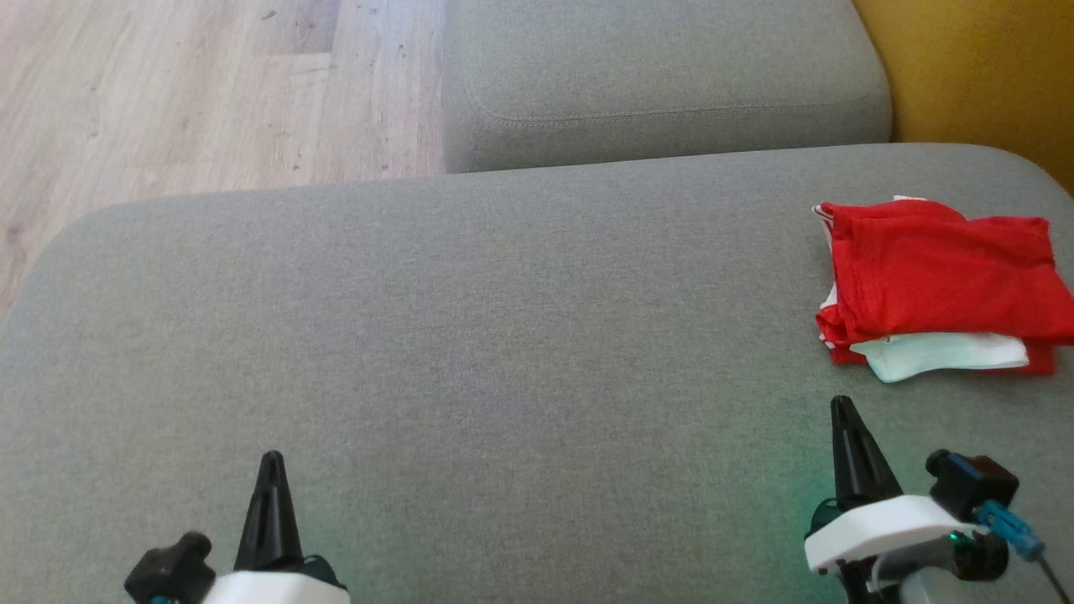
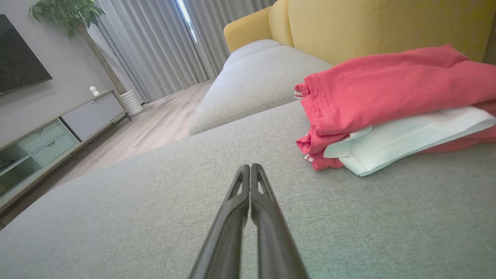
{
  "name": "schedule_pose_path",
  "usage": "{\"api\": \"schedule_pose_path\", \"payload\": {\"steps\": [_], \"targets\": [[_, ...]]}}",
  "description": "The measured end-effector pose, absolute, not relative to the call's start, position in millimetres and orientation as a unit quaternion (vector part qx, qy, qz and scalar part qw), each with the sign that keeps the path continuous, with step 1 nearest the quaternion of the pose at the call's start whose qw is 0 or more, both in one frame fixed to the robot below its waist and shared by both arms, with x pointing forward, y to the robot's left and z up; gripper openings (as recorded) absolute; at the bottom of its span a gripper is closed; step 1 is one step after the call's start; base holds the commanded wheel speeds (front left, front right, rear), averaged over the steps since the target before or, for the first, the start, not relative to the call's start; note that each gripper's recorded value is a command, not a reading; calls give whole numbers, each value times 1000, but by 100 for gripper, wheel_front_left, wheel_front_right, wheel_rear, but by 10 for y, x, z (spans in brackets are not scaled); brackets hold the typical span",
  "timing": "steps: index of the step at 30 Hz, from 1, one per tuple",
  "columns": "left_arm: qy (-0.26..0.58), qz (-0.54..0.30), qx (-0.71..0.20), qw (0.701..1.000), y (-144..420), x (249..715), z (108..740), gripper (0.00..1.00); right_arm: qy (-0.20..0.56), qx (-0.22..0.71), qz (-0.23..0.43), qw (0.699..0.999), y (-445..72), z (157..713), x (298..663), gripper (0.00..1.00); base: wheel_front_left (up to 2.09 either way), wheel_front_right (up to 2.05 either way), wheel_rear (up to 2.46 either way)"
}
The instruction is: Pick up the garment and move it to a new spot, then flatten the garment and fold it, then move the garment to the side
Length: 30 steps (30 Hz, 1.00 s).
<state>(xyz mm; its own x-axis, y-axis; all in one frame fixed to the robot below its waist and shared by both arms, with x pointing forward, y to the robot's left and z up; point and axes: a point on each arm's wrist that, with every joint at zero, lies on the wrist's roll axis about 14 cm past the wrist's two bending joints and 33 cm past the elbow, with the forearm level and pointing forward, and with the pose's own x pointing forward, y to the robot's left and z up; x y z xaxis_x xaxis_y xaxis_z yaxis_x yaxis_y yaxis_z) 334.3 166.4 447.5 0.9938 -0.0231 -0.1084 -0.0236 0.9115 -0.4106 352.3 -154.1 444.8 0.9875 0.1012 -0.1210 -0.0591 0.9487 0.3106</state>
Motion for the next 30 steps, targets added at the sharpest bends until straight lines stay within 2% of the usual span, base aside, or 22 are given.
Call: {"api": "schedule_pose_path", "payload": {"steps": [30], "targets": [[70,33,-342,936,1764,3431,4468,0,76,303,-10,950,-1720,4466,3573,0,0,0,0]]}}
